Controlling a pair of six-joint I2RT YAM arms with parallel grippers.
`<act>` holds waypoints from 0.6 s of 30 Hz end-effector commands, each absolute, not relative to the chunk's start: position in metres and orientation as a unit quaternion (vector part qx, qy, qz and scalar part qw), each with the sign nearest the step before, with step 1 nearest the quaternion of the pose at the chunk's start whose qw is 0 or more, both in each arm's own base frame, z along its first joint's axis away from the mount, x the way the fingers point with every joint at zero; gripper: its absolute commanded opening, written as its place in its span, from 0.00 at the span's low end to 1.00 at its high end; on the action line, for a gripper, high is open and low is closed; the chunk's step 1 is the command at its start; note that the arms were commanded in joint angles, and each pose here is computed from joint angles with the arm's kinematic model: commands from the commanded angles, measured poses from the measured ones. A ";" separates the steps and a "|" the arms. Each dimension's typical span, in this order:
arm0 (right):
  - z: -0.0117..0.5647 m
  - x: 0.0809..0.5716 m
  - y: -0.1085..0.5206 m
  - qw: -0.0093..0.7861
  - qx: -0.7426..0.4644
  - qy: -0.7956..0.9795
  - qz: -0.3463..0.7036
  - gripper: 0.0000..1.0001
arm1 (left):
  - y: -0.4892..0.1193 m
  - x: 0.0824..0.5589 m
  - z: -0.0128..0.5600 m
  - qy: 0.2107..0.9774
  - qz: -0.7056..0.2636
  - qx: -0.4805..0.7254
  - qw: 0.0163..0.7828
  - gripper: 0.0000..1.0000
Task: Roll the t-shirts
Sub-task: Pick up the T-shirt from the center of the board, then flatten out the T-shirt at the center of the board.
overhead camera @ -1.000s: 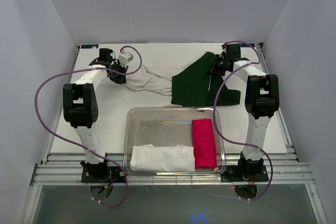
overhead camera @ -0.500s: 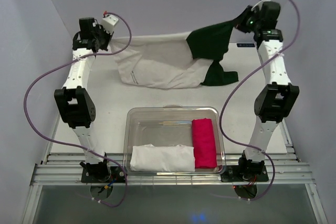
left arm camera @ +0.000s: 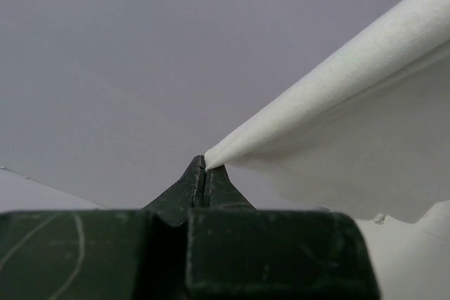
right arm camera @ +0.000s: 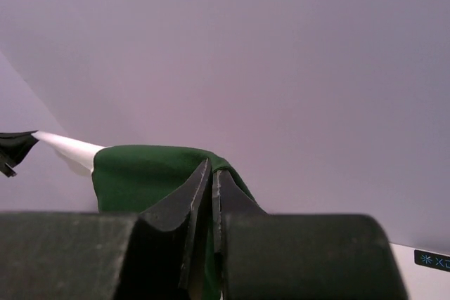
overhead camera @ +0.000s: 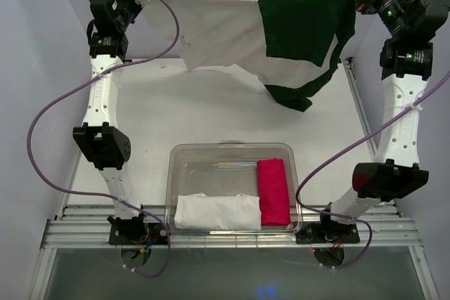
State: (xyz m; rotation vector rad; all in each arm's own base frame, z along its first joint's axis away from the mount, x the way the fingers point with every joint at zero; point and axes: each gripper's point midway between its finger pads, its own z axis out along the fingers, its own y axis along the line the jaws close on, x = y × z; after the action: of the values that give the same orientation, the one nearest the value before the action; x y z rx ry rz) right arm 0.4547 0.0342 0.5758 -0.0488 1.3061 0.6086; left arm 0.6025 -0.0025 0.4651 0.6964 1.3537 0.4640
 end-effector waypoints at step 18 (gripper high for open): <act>0.575 0.434 0.023 0.764 -0.029 0.587 0.266 0.08 | 0.034 0.563 0.502 0.607 0.286 0.297 0.679 0.00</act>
State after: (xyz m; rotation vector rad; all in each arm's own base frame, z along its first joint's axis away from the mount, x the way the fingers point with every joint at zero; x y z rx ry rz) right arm 0.4077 0.0393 0.5995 -0.1349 1.2249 0.5600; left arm 0.5683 0.0066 0.5277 0.7128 1.2327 0.6143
